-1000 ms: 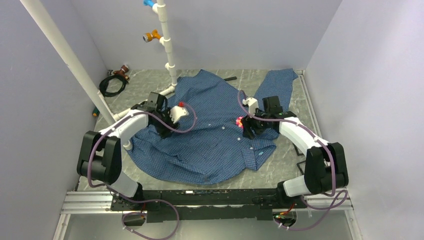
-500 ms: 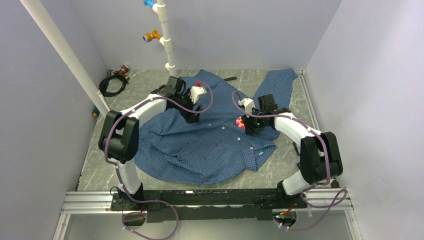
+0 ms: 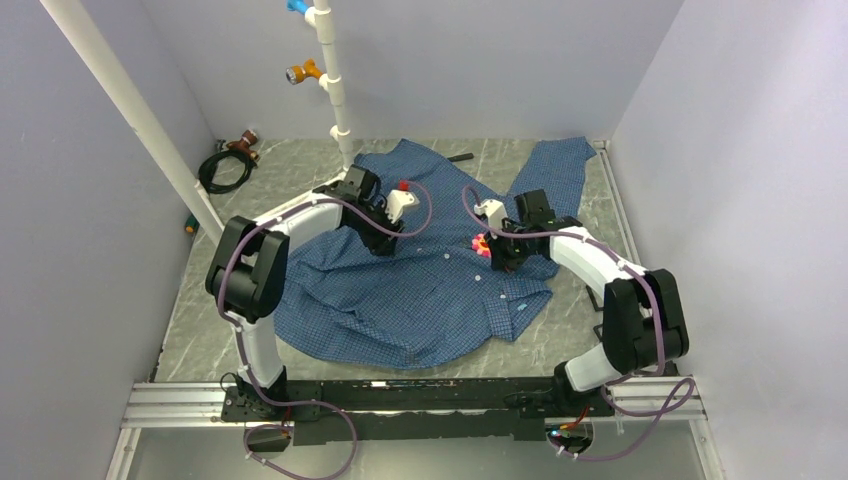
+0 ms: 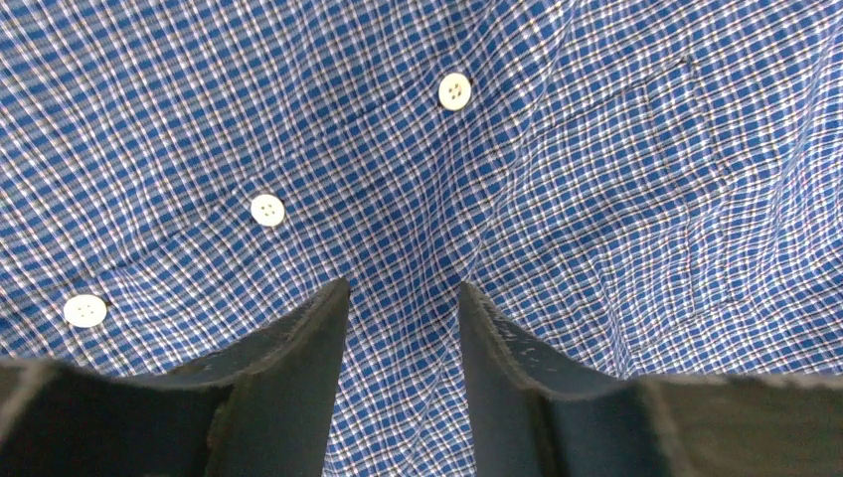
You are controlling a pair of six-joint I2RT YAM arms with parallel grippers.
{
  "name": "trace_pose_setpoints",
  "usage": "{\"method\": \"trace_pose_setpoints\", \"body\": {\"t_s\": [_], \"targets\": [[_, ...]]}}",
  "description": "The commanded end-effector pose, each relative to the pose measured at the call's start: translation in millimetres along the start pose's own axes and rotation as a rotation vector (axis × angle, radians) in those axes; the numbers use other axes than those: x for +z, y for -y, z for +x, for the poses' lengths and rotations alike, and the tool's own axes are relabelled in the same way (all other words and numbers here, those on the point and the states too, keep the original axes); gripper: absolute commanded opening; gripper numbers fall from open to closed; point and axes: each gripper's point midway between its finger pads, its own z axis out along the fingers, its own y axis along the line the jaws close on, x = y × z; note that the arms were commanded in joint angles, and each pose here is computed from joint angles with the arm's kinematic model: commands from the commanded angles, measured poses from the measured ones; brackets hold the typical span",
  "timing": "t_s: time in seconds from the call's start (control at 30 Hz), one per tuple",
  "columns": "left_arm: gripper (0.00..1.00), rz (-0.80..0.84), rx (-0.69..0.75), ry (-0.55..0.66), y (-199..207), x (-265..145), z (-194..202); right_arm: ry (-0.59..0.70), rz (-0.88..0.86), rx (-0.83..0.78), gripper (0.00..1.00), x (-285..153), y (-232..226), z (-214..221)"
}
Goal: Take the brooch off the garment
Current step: Adjust the clothes at the center of the board.
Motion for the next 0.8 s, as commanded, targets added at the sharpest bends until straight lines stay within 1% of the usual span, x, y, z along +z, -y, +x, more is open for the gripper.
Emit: {"method": "trace_pose_setpoints", "body": {"t_s": [0.0, 0.03, 0.07, 0.17, 0.2, 0.23, 0.3, 0.37, 0.4, 0.47, 0.6, 0.67, 0.73, 0.77], "targets": [[0.63, -0.048, 0.084, -0.059, -4.4, -9.0, 11.5, 0.060, -0.036, -0.058, 0.00, -14.0, -12.3, -12.5], [0.71, -0.053, 0.097, -0.054, -4.2, -10.3, 11.3, 0.059, -0.037, -0.061, 0.00, -13.7, -12.7, -11.4], [0.76, -0.056, 0.110, -0.049, -3.4, -11.4, 9.9, 0.055, -0.036, -0.066, 0.00, -13.1, -12.6, -9.4], [0.81, -0.066, 0.146, -0.059, -2.5, -8.5, 9.2, 0.038, 0.002, -0.050, 0.00, -12.1, -4.8, -6.4], [0.82, -0.068, 0.154, -0.061, -2.3, -6.9, 9.1, 0.036, 0.016, -0.048, 0.04, -13.5, -1.4, -5.8], [0.82, -0.068, 0.161, -0.068, -1.8, -4.9, 10.1, 0.040, 0.031, -0.047, 0.15, -14.7, 1.8, -5.8], [0.79, -0.066, 0.175, -0.092, -0.7, -0.5, 12.1, 0.053, 0.080, -0.064, 0.48, -17.5, 9.8, -6.8], [0.72, -0.066, 0.189, -0.109, -0.2, 1.6, 14.0, 0.051, 0.115, -0.082, 0.67, -17.5, 17.2, -6.9], [0.67, -0.071, 0.196, -0.114, -0.8, 1.6, 14.5, 0.038, 0.134, -0.086, 0.71, -15.7, 21.8, -4.5], [0.56, -0.095, 0.213, -0.115, -4.4, 1.1, 14.0, 0.004, 0.138, -0.091, 0.71, -9.0, 26.3, 2.0], [0.41, -0.104, 0.215, -0.136, -7.7, 1.8, 17.4, -0.054, 0.144, -0.101, 0.64, 3.0, 33.0, 16.4], [0.32, -0.101, 0.215, -0.138, -6.9, 2.1, 18.6, -0.069, 0.178, -0.109, 0.56, 4.7, 40.1, 20.1], [0.20, -0.093, 0.218, -0.134, -4.3, 0.5, 18.4, -0.066, 0.194, -0.117, 0.42, 2.8, 42.8, 18.9], [0.12, -0.088, 0.219, -0.133, -2.5, -1.0, 19.4, -0.064, 0.193, -0.117, 0.32, 0.7, 42.2, 17.6]]}}
